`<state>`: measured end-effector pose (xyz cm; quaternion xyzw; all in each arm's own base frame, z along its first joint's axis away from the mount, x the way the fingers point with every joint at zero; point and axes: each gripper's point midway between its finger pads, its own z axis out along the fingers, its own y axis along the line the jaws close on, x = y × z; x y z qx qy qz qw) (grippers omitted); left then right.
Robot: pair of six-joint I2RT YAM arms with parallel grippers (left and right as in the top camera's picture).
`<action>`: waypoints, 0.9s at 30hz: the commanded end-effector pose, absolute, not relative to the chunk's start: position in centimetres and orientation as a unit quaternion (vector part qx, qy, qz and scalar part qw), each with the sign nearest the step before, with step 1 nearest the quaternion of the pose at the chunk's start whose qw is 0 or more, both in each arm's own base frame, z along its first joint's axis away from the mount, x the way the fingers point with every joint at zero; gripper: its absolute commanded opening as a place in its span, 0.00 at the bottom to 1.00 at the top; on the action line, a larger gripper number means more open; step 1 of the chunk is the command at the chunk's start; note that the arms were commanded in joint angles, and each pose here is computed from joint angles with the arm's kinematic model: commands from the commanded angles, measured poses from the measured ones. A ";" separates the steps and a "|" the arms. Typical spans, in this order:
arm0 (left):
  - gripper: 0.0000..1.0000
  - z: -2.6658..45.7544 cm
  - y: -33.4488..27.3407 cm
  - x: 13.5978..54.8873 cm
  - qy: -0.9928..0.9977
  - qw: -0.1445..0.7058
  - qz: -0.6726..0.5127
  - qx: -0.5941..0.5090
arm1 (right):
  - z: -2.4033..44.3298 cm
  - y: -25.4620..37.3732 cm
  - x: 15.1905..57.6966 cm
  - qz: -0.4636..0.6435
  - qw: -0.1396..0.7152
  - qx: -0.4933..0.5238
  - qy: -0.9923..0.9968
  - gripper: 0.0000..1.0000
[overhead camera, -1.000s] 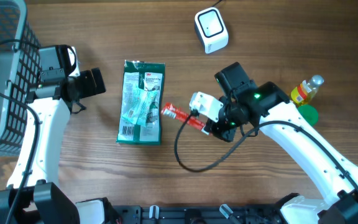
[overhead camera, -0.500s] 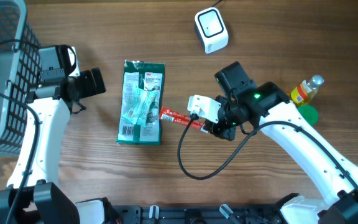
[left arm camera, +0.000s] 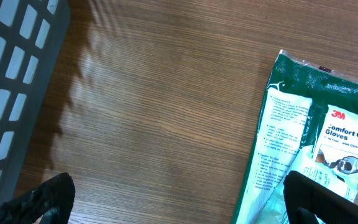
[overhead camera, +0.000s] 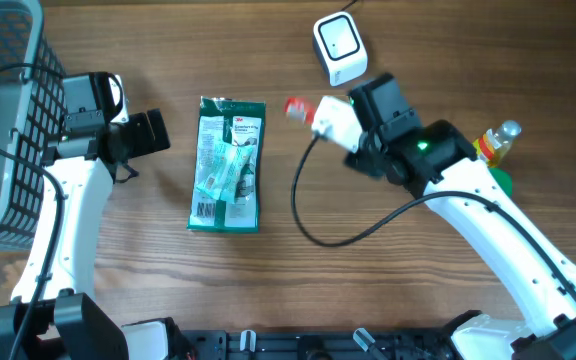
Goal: Scan the item barcode
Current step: 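Lift the snack stick and carry it up toward the scanner, then hold the snack stick in front of the white scanner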
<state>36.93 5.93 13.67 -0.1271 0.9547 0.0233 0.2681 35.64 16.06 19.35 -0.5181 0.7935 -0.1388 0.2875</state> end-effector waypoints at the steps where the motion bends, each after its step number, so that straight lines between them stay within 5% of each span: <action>1: 1.00 13.7 6.3 37.1 0.955 0.269 0.030 -0.123 | 23.7 12.2 38.9 -0.302 0.305 -0.493 0.757 0.04; 9: 1.00 13.7 6.3 37.1 0.955 0.269 0.030 -0.123 | 26.4 12.1 43.2 -0.403 0.339 -0.473 0.706 0.04; 27: 1.00 13.7 6.3 37.1 0.955 0.269 0.030 -0.123 | 18.3 11.4 51.6 -0.482 0.310 -0.445 0.688 0.04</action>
